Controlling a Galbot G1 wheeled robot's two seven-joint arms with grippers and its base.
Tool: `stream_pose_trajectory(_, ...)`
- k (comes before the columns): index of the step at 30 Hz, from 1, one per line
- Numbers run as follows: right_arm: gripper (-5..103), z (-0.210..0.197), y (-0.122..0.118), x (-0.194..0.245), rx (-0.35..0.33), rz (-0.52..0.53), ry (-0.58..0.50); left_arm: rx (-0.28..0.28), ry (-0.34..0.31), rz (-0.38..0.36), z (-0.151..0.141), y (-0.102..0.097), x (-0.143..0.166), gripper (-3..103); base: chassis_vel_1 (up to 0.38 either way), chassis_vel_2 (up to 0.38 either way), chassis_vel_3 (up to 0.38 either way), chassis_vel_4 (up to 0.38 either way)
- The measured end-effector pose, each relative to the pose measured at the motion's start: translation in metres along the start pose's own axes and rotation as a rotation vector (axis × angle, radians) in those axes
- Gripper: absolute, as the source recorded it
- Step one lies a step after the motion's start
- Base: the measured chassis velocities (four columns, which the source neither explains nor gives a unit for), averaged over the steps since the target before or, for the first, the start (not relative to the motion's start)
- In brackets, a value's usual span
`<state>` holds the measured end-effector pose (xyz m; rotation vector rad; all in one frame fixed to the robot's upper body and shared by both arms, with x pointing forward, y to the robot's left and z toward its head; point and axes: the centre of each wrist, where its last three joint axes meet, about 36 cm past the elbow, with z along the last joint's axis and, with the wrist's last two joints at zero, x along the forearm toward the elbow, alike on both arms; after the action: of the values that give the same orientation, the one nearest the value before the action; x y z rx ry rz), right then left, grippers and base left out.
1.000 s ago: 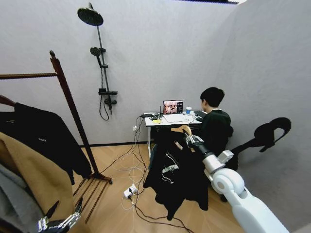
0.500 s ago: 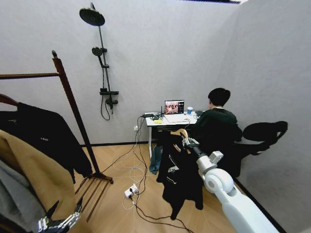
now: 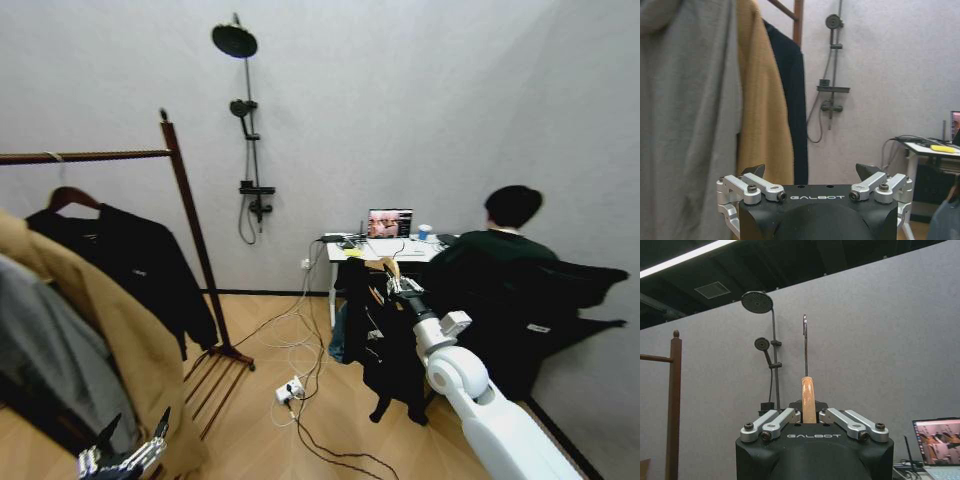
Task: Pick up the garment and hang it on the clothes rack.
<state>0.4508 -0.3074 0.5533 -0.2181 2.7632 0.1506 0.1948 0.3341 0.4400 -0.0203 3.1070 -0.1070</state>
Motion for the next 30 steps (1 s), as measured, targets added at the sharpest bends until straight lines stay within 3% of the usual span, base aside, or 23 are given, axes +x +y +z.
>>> stream_pose_trajectory(16, 10, -0.0099, -0.0038, 0.0031, 0.017, -0.020, 0.007, 0.000, 0.000, 0.000, 0.0000, 0.0000, 0.0000, 100, 0.103, 0.119, 0.115, 0.092)
stream_pose_trajectory(30, 10, -0.0072, -0.0048, 0.0013, 0.022, -0.053, 0.015, 0.000, 0.000, 0.000, 0.0000, 0.0000, 0.0000, 100, -0.169, 0.155, 0.168, -0.167)
